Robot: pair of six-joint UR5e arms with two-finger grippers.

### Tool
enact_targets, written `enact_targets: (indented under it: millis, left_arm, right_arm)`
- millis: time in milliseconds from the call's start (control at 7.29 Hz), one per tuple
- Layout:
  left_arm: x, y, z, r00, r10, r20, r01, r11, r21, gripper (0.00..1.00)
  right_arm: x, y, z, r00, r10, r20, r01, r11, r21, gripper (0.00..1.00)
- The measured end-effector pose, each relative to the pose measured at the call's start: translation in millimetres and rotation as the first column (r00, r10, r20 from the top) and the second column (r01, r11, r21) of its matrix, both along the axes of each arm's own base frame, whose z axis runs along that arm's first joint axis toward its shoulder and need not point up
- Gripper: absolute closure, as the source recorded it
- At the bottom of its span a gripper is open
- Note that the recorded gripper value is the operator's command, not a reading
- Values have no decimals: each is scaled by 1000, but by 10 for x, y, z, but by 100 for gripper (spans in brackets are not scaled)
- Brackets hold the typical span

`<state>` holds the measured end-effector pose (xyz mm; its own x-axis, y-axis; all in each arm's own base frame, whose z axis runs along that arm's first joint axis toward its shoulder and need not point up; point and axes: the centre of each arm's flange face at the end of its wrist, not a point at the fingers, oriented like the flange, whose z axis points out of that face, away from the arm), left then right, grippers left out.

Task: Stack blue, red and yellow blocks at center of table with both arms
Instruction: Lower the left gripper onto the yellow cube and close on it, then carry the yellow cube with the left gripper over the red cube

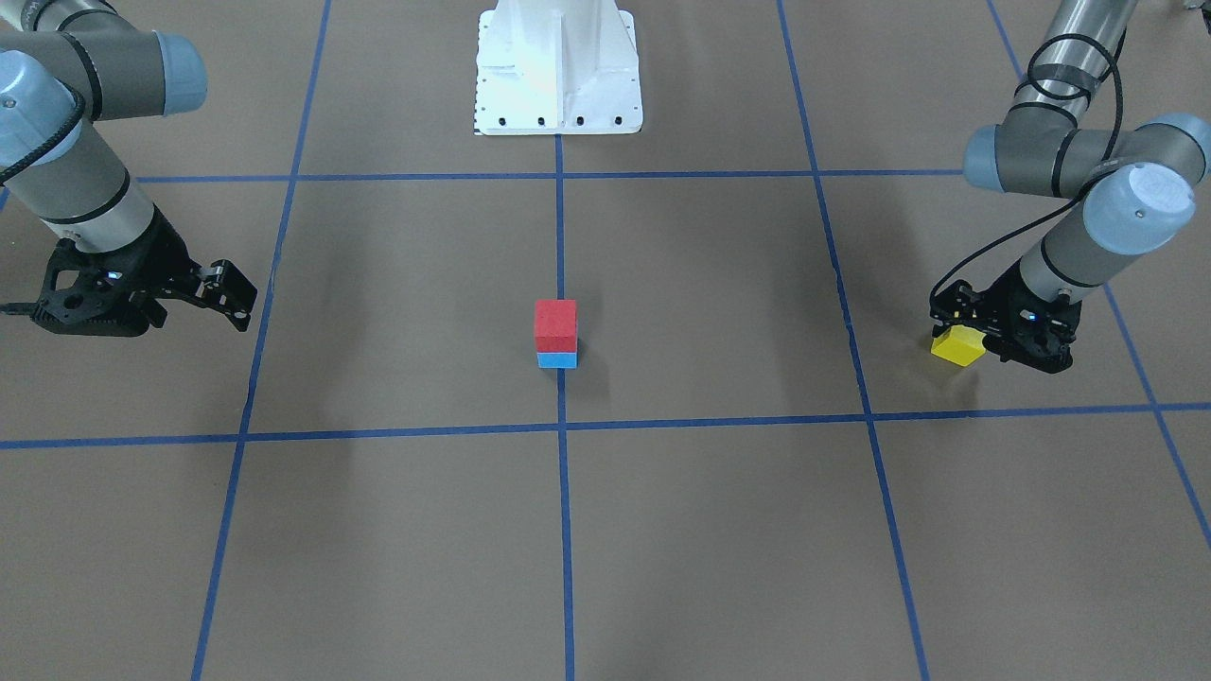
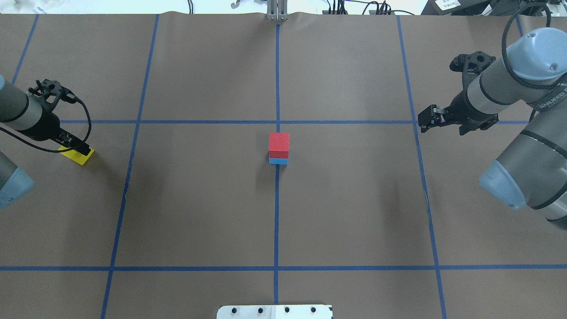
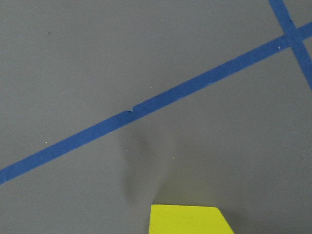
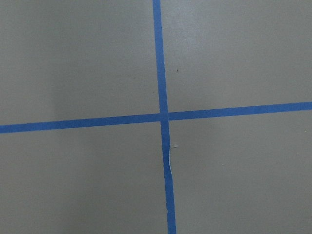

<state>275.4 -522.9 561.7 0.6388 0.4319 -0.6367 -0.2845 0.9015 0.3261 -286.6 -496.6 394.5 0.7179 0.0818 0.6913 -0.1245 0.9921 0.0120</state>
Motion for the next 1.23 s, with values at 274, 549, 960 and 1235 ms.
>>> enact_targets:
  millis: [274,549,960,1235]
  left_arm:
    - [15,-5,6,1000,-10,-2,10,1000,-13,100]
    - [36,39,-136,999,-9,-45,6,999,-54,100]
    - [257,-102,-1750,990,-83,-118,59,980,-192,100]
    - [914,16,-3054,976,-175,-125,136,953,-271,100]
  right_arm:
    - [-2,11,-20,1000,-5,8,5,1000,-2,0]
    - [-1,21,-68,1000,-12,24,12,1000,-5,0]
    - [450,-127,-57,997,-25,78,26,1000,-9,0]
    - [969,-158,292,997,-49,64,48,999,15,0]
